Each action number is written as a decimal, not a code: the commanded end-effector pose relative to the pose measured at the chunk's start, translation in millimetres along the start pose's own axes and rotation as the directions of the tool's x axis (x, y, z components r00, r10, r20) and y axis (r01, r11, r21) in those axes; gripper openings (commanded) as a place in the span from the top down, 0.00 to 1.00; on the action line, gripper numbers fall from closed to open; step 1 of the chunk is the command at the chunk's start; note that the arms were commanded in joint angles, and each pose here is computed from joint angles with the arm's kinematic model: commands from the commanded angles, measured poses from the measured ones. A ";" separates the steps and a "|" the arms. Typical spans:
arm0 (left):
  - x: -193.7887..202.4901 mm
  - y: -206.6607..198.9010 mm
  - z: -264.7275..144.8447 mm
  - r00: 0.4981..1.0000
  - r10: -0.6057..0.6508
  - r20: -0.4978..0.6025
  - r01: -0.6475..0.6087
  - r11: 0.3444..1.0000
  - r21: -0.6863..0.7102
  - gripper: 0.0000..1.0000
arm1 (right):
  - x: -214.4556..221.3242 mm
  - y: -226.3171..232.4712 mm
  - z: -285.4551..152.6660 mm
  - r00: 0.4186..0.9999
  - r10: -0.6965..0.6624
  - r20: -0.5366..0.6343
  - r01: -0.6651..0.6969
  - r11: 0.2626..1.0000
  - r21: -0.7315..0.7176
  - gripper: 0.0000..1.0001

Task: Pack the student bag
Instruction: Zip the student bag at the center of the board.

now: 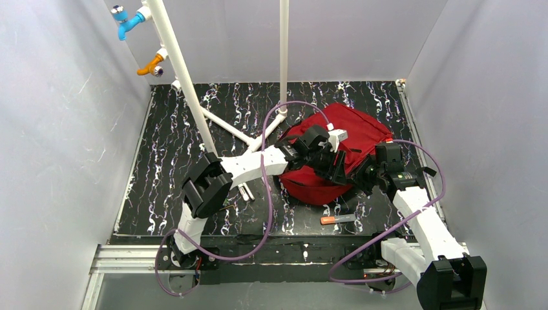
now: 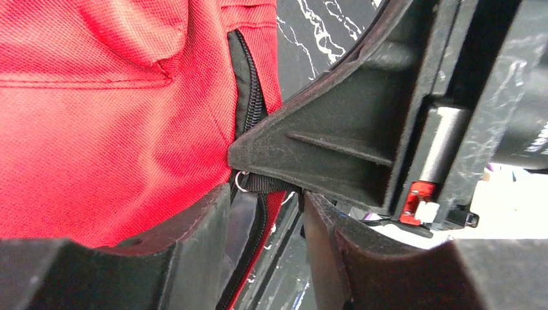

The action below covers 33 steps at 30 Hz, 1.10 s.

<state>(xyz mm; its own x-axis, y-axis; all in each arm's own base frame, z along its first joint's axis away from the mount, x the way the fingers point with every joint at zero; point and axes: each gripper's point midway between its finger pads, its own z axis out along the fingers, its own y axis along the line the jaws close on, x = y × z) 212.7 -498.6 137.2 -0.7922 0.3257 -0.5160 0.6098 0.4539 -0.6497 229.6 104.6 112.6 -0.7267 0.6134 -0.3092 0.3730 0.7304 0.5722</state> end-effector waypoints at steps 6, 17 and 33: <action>-10.8 -23.9 -5.2 0.974 0.195 0.119 -0.199 0.980 0.017 0.44 | -4.3 21.1 -6.7 1.000 -0.008 0.006 0.008 0.996 -0.084 0.99; -23.1 -3.5 -4.0 0.958 0.237 0.161 -0.219 0.968 -0.122 0.64 | -2.7 16.9 -7.6 1.000 -0.011 0.008 0.011 0.997 -0.070 0.99; -42.0 -28.0 -20.0 0.946 0.238 0.221 -0.229 0.971 -0.067 0.64 | 2.0 9.8 -3.6 1.000 -0.018 -0.001 0.018 0.998 -0.057 0.99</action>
<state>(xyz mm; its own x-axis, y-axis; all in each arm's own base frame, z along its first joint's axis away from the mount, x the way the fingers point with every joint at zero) 218.1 -503.7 120.8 -0.6625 0.3407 -0.6671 0.7336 0.4754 -0.4857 229.7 104.2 112.7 -0.7224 0.6166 -0.3130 0.3722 0.7282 0.5755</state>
